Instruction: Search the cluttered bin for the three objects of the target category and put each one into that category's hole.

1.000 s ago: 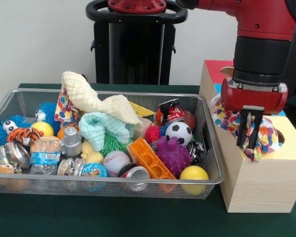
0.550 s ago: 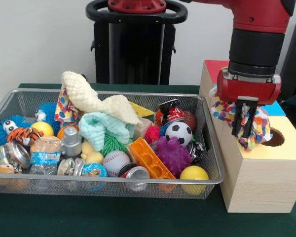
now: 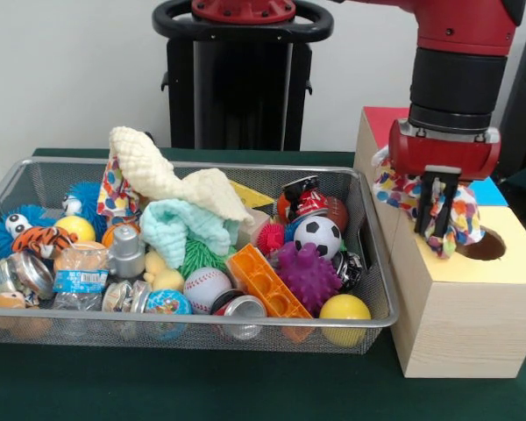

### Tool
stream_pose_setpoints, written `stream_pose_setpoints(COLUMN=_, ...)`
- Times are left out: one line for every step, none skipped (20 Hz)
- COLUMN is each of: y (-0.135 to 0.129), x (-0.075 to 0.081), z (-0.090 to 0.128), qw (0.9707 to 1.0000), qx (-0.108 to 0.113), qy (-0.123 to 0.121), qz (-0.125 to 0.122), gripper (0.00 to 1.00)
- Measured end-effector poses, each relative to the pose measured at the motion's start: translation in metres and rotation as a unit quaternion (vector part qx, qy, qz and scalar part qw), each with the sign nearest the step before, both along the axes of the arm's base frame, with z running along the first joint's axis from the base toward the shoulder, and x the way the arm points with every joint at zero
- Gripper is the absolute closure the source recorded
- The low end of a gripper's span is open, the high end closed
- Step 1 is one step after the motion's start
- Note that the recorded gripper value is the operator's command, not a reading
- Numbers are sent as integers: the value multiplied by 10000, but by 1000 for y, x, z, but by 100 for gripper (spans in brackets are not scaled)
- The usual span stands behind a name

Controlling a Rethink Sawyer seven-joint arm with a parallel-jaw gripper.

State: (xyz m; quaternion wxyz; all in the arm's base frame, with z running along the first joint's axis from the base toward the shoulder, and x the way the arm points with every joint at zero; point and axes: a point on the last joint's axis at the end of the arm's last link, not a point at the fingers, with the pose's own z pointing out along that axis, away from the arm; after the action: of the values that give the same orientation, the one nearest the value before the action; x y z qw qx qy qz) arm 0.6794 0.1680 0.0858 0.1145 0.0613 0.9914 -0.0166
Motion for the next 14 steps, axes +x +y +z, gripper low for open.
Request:
stream_pose_setpoints(y=2, x=0, z=0, qw=10000, qx=1, qy=0, qz=12, gripper=100)
stream_pose_setpoints(y=4, x=-1, z=0, qw=10000, qx=1, qy=1, qz=28, gripper=100)
stream_pose_setpoints(y=6, x=-2, z=0, qw=10000, qx=2, qy=2, qz=44, gripper=100)
stream_pose_setpoints(y=11, x=-3, z=0, qw=10000, qx=8, qy=5, qz=66, gripper=100)
stream_pose_setpoints(y=12, x=-3, z=-1, qw=10000, qx=10, qy=6, qz=76, gripper=100)
stream_pose_setpoints(y=14, x=-3, z=-1, qw=10000, qx=12, qy=7, qz=86, gripper=100)
stream_pose_setpoints(y=18, x=-4, z=-1, qw=9999, qx=19, qy=10, qz=105, gripper=100)
stream_pose_setpoints(y=20, x=-5, z=-1, qw=9999, qx=22, qy=12, qz=113, gripper=100)
stream_pose_setpoints(y=24, x=-6, z=-2, qw=9999, qx=30, qy=18, qz=128, gripper=100)
stream_pose_setpoints(y=25, x=-6, z=-2, qw=9999, qx=34, qy=22, qz=132, gripper=100)
stream_pose_setpoints(y=27, x=-6, z=-3, qw=9999, qx=43, qy=26, qz=135, gripper=100)
stream_pose_setpoints(y=28, x=-6, z=-3, qw=9999, qx=50, qy=26, qz=131, gripper=100)
stream_pose_setpoints(y=29, x=-6, z=-4, qw=9999, qx=56, qy=26, qz=128, gripper=100)
stream_pose_setpoints(y=30, x=-5, z=-5, qw=9999, qx=64, qy=27, qz=125, gripper=100)
